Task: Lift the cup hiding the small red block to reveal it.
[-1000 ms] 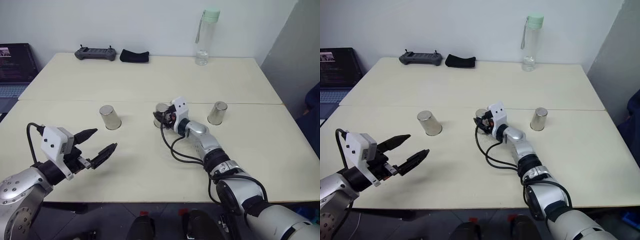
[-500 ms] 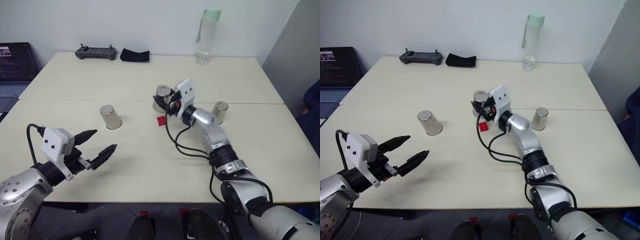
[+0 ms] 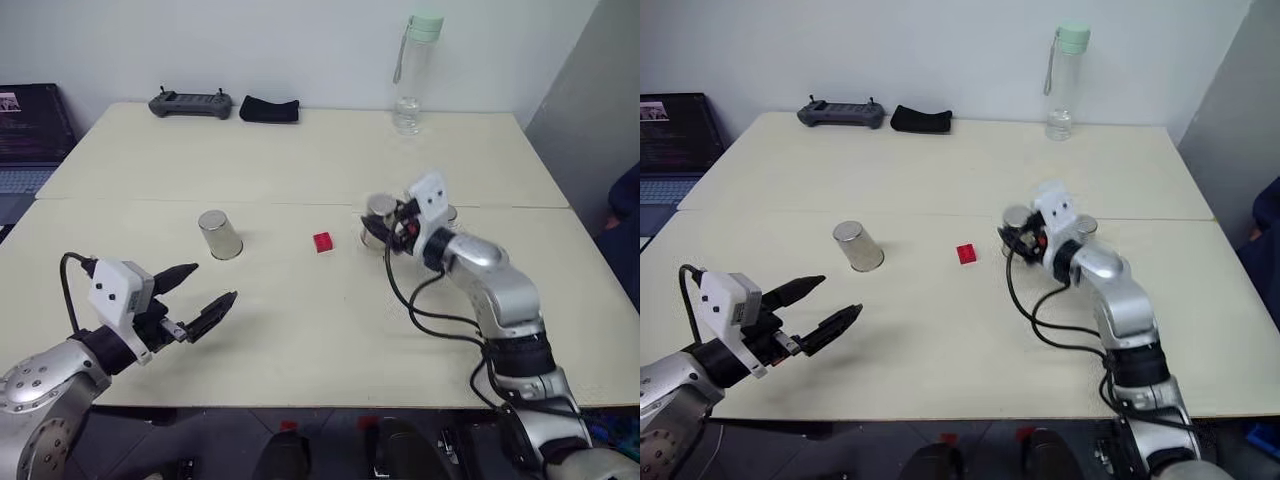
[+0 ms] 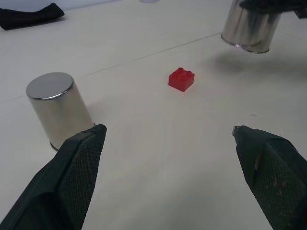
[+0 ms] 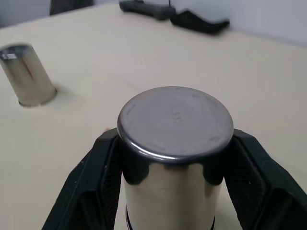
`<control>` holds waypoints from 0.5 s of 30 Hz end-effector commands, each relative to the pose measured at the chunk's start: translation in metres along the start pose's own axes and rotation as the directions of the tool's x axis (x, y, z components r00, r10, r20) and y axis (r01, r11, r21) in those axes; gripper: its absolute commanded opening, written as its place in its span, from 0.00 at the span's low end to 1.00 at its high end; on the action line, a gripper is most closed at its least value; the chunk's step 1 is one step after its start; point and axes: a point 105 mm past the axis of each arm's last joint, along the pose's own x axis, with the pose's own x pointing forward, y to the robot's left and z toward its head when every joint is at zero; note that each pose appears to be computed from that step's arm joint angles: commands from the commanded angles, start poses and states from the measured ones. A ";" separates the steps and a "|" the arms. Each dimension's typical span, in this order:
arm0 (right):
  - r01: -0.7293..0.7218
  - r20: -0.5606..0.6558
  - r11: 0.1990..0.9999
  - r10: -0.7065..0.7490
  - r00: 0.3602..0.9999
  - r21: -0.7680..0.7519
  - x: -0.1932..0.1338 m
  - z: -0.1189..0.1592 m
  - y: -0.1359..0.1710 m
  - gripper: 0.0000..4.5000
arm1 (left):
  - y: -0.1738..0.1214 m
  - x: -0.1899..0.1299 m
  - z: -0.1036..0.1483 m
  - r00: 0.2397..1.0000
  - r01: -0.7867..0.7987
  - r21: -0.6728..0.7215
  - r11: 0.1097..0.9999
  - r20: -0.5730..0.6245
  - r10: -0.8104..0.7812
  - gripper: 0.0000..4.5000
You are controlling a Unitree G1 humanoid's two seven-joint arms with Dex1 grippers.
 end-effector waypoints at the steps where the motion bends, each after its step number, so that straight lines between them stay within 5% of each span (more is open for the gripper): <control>1: -0.004 0.048 1.000 0.006 0.999 -0.028 -0.006 -0.008 0.007 0.58 | -0.002 0.000 0.004 1.000 0.015 0.018 1.000 0.016 -0.015 1.00; 9: 0.013 0.106 0.999 -0.016 0.994 0.031 -0.003 -0.017 0.008 0.58 | 0.002 0.002 0.004 1.000 0.022 0.025 0.999 0.013 -0.022 1.00; 15: -0.009 0.092 1.000 0.008 0.996 0.010 -0.007 -0.026 0.014 0.90 | 0.004 0.003 0.005 1.000 0.024 0.030 0.999 0.016 -0.024 1.00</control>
